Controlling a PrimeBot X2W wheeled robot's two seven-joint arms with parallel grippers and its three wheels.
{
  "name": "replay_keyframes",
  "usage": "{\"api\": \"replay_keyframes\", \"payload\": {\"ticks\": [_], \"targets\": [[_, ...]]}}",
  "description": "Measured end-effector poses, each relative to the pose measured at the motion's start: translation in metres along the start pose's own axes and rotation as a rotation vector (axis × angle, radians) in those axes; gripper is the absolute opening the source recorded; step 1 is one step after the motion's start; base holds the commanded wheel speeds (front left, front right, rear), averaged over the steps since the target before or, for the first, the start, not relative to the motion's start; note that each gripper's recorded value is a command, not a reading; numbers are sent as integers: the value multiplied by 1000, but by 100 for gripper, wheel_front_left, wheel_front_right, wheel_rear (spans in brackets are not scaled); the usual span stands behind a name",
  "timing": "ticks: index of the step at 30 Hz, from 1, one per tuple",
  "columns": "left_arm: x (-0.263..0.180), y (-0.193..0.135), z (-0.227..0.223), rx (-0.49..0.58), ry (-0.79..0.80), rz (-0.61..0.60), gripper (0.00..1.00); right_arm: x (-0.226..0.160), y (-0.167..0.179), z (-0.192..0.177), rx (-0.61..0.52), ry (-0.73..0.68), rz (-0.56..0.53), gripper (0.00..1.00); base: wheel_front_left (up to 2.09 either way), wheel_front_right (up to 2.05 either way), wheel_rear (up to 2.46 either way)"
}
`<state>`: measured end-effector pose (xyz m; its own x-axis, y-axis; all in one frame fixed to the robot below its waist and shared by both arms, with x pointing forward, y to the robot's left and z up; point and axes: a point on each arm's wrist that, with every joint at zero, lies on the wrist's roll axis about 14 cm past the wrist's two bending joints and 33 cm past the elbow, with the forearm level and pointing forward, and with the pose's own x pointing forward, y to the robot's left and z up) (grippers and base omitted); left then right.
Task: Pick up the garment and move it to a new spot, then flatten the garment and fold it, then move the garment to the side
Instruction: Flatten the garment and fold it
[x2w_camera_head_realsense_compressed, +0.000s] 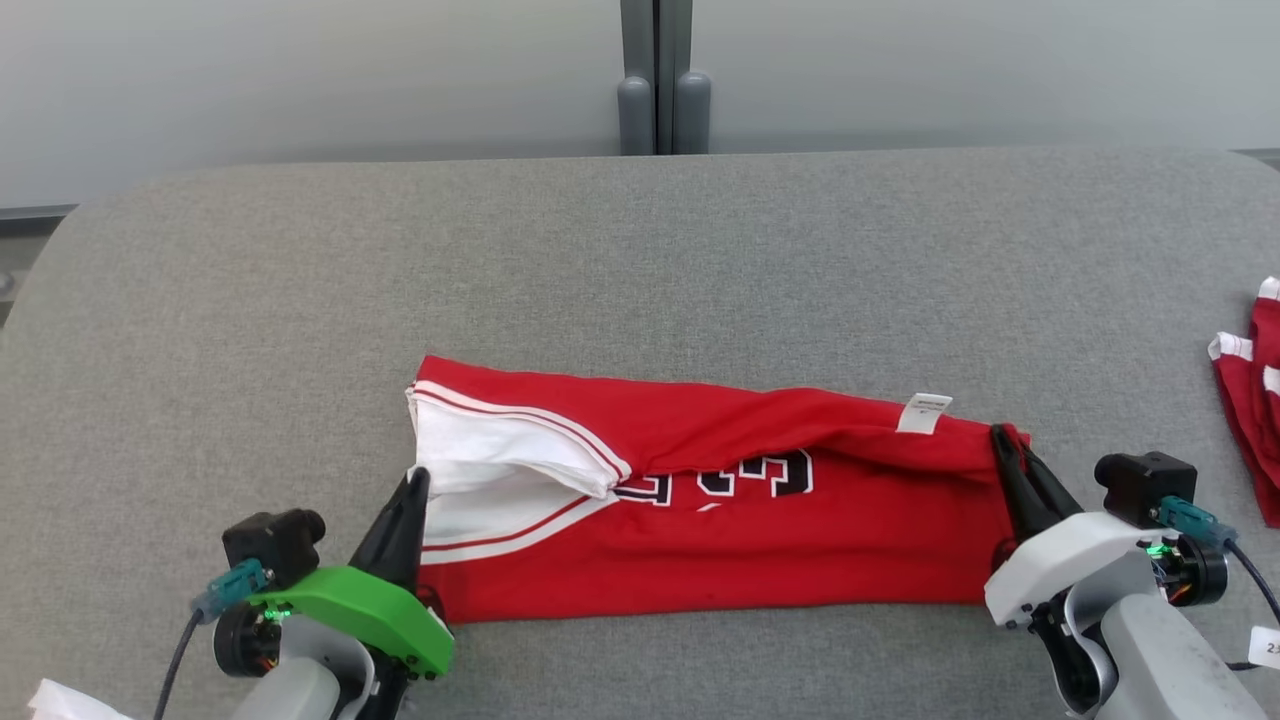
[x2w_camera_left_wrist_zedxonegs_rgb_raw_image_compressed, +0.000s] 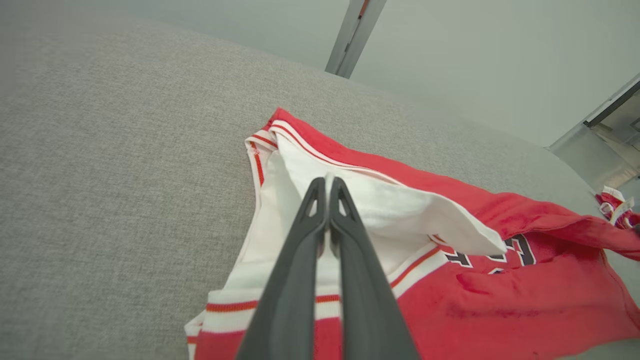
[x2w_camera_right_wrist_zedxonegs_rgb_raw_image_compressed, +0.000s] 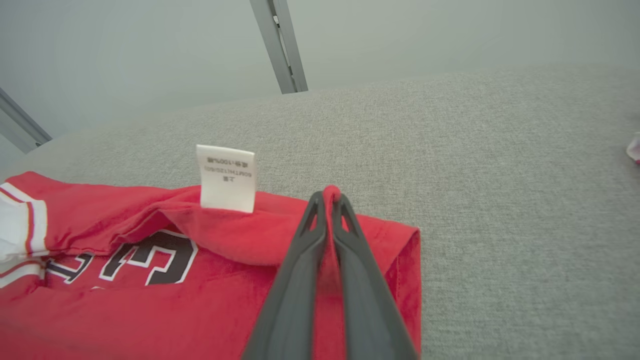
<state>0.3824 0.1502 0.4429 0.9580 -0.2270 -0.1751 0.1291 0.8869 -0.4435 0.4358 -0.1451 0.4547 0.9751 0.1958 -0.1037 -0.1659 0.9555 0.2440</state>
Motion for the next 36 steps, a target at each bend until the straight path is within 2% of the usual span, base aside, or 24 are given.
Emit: {"api": "replay_keyframes", "payload": {"ticks": [4,5,6,8,9,11,12,13,20,28,36], "targets": [[-11,0,-12,-6,18,12,0,-10,-1,-17,-2,47,-7,0,0,0,0],[-13,1,-15,-7,24,14,25,-12,-1,-23,-5,63,-7,0,0,0,0],[-15,1,-19,-17,30,21,47,-15,-1,-29,-6,82,-9,0,0,0,0],[-19,1,-27,-17,45,32,99,-17,-2,-36,-14,103,-12,0,0,0,0],[-22,4,-32,-27,48,52,100,-18,-5,-39,-7,111,-24,0,0,0,0],[-25,6,-34,-28,44,70,100,-20,-7,-41,-4,116,-31,31,0,0,0],[-27,9,-35,-32,40,85,100,-22,-9,-43,3,120,-39,81,0,0,0],[-29,11,-35,-28,34,99,100,-23,-10,-45,7,124,-45,100,0,0,0],[-38,23,-15,38,-68,184,100,-27,-30,-38,-14,101,-107,100,0,0,0],[-39,20,10,106,-160,182,100,-15,-20,-34,-11,87,-95,100,0,0,0],[-42,21,4,123,-145,182,100,-22,-19,-74,-35,231,-108,100,0,0,0]]}}
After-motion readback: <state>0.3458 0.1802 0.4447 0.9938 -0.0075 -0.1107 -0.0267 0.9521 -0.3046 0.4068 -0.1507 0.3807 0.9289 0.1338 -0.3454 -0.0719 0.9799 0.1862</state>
